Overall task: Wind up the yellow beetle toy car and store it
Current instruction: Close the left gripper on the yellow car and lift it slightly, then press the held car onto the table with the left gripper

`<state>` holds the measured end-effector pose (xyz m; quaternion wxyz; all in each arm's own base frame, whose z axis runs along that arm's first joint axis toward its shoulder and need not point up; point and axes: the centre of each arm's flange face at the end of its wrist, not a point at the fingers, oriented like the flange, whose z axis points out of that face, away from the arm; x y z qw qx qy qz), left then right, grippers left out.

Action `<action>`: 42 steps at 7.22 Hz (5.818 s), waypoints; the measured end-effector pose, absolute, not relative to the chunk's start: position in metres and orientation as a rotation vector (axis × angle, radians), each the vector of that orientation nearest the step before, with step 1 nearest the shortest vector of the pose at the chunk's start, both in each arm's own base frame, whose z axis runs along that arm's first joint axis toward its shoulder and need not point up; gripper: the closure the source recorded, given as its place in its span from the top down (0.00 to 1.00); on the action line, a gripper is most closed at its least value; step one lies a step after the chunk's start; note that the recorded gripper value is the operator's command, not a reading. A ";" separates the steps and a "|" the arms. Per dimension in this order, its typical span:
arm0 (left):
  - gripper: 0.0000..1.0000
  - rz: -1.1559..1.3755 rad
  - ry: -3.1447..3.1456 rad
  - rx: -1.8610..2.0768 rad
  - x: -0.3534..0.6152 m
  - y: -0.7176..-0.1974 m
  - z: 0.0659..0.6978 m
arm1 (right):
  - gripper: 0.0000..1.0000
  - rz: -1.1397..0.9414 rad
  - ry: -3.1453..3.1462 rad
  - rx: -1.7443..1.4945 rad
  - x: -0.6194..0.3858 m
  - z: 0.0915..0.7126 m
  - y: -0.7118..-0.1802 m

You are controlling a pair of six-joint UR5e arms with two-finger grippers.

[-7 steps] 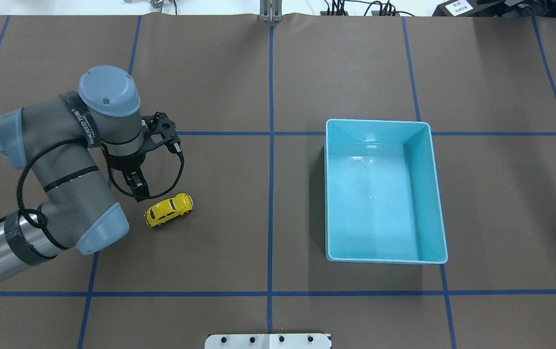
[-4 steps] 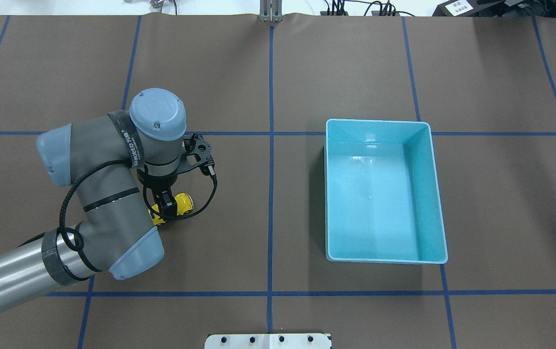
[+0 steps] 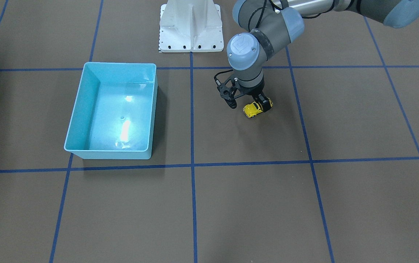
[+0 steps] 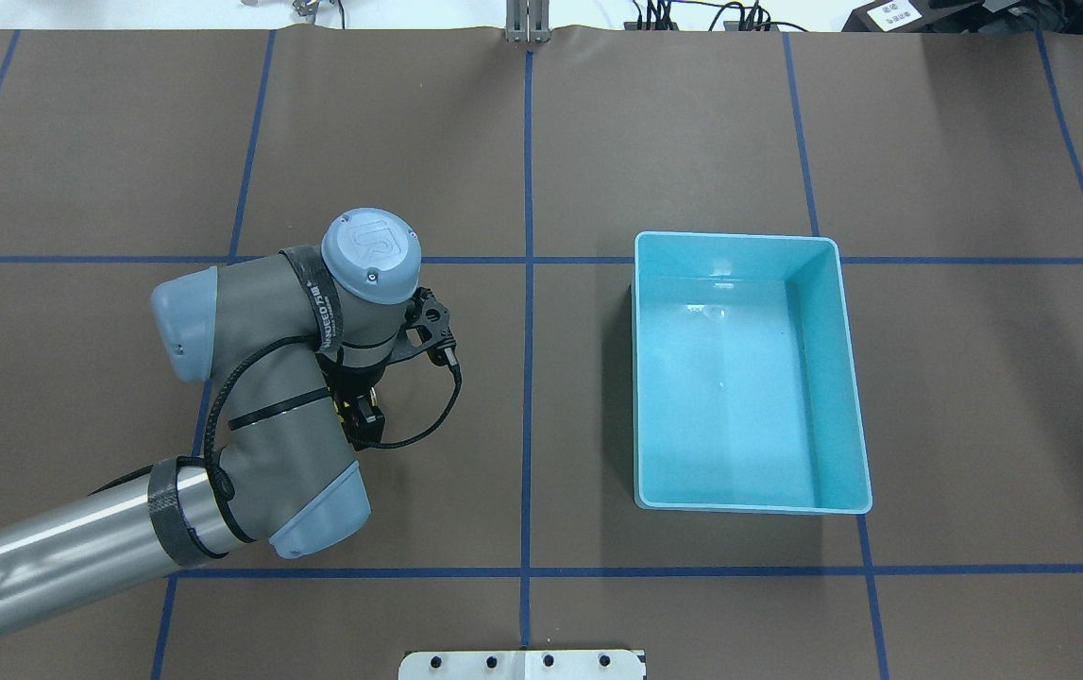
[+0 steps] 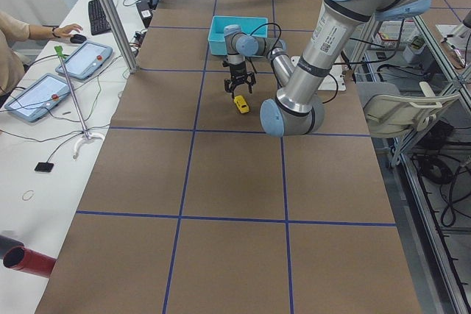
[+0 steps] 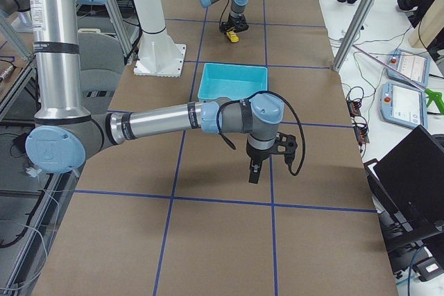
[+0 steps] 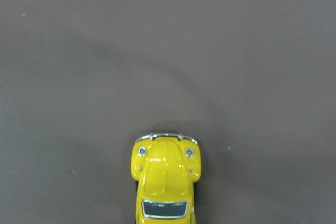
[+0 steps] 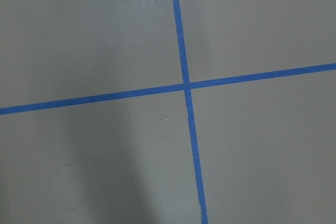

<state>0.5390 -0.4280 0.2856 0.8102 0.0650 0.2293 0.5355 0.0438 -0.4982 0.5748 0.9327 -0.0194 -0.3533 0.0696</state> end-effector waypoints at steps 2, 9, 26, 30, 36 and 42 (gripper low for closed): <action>1.00 1.153 0.491 0.143 0.547 -0.431 0.291 | 1.00 0.142 -0.730 -0.041 0.043 0.575 -0.497; 0.26 1.214 0.503 0.182 0.559 -0.438 0.298 | 1.00 0.139 -0.733 -0.032 0.044 0.569 -0.494; 0.00 1.521 0.511 0.440 0.441 -0.517 0.336 | 1.00 0.137 -0.734 -0.023 0.044 0.565 -0.492; 0.00 1.558 0.510 0.501 0.432 -0.509 0.354 | 1.00 0.136 -0.734 -0.021 0.044 0.563 -0.497; 0.00 1.563 0.517 0.588 0.425 -0.504 0.373 | 1.00 0.134 -0.734 -0.017 0.044 0.561 -0.497; 0.00 1.568 0.532 0.595 0.430 -0.505 0.386 | 1.00 0.137 -0.735 -0.024 0.044 0.565 -0.492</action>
